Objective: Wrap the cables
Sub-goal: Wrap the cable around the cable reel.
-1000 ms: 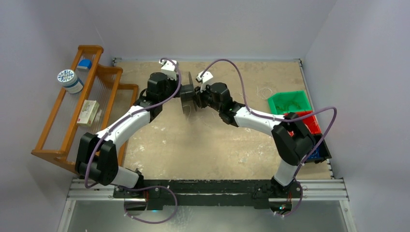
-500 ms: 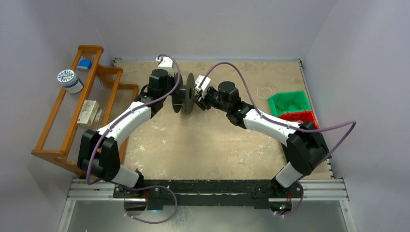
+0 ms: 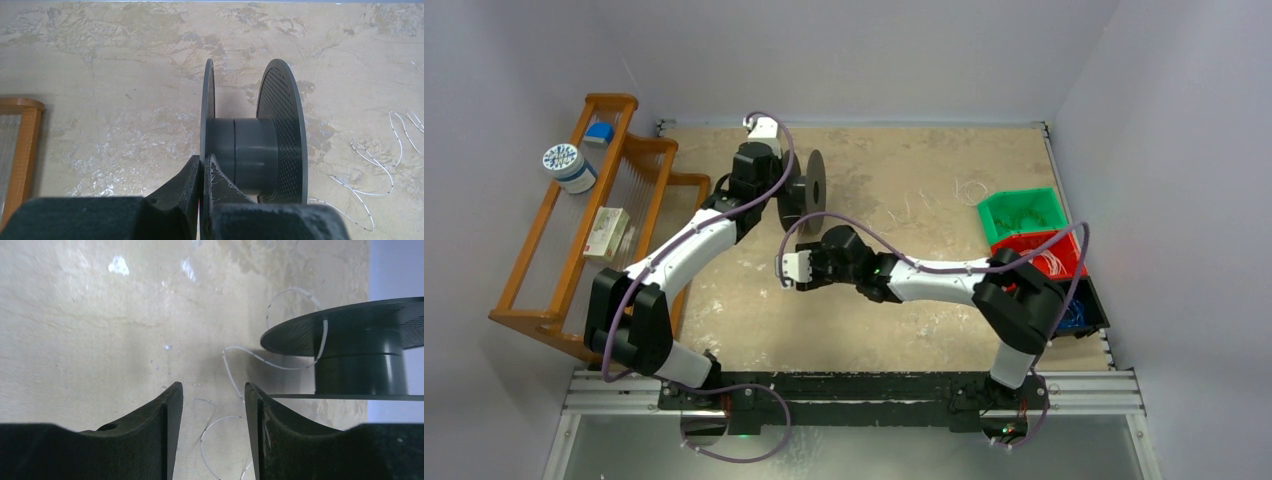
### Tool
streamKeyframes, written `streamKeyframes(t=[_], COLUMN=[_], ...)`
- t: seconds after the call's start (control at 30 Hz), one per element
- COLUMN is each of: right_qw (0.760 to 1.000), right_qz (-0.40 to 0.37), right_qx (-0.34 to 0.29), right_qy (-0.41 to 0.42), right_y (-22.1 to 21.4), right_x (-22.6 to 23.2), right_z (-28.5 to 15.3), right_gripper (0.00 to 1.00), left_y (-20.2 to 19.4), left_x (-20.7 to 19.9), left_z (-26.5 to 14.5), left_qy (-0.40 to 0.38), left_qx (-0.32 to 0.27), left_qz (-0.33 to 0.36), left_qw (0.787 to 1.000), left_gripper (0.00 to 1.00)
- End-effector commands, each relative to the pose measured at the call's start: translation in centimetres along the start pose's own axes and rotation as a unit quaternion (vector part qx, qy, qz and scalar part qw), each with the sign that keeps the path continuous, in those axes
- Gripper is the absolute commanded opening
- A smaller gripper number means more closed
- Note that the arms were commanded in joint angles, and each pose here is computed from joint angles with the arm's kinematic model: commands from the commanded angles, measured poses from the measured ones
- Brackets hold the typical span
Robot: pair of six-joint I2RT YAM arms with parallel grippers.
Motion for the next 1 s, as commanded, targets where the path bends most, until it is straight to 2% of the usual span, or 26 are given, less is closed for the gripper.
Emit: streamKeyframes(t=[0.0,0.23,0.37,0.47,0.63,0.97], right_qw=[0.995,0.989,0.989,0.99,0.992,0.991], right_qz=[-0.058,-0.085,-0.086,-0.086,-0.085,-0.071], right_qx=[0.053,0.097,0.094,0.096,0.096,0.08], right_qy=[-0.062,-0.074,-0.071,-0.057,-0.005,0.075], right_y=[-0.3,-1.3,-1.3,-1.3,-1.4,-0.8], right_x=[-2.1,-2.1,-2.0,-1.8,-0.9,1.1], right_z=[0.7,2.1,2.6,3.1,3.0,-2.9], right_gripper=[0.52,0.54,0.51,0.42,0.0,0.0], left_y=[0.3,0.2,0.1,0.1,0.7,1.9], left_x=[0.2,0.3,0.3,0.3,0.6,1.1], left_z=[-0.2,-0.1,0.0,0.1,0.3,0.6], left_qy=[0.015,0.016,0.016,0.019,0.035,0.067], left_qx=[0.004,0.003,0.005,0.004,-0.005,-0.023], left_qz=[0.001,0.003,0.005,0.006,0.017,0.044], left_qw=[1.0,1.0,1.0,1.0,0.999,0.997], left_gripper=[0.0,0.0,0.0,0.0,0.0,0.0])
Point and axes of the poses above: each gripper's point midway between its finger pads, its own z axis out along the fingers, its own x axis along the line the jaws close on, y = z × x, the point moved 8 cm from there along -z, back along the fingers, and after that the axes turned 3 degrees about -z, right-handed, at the moved point
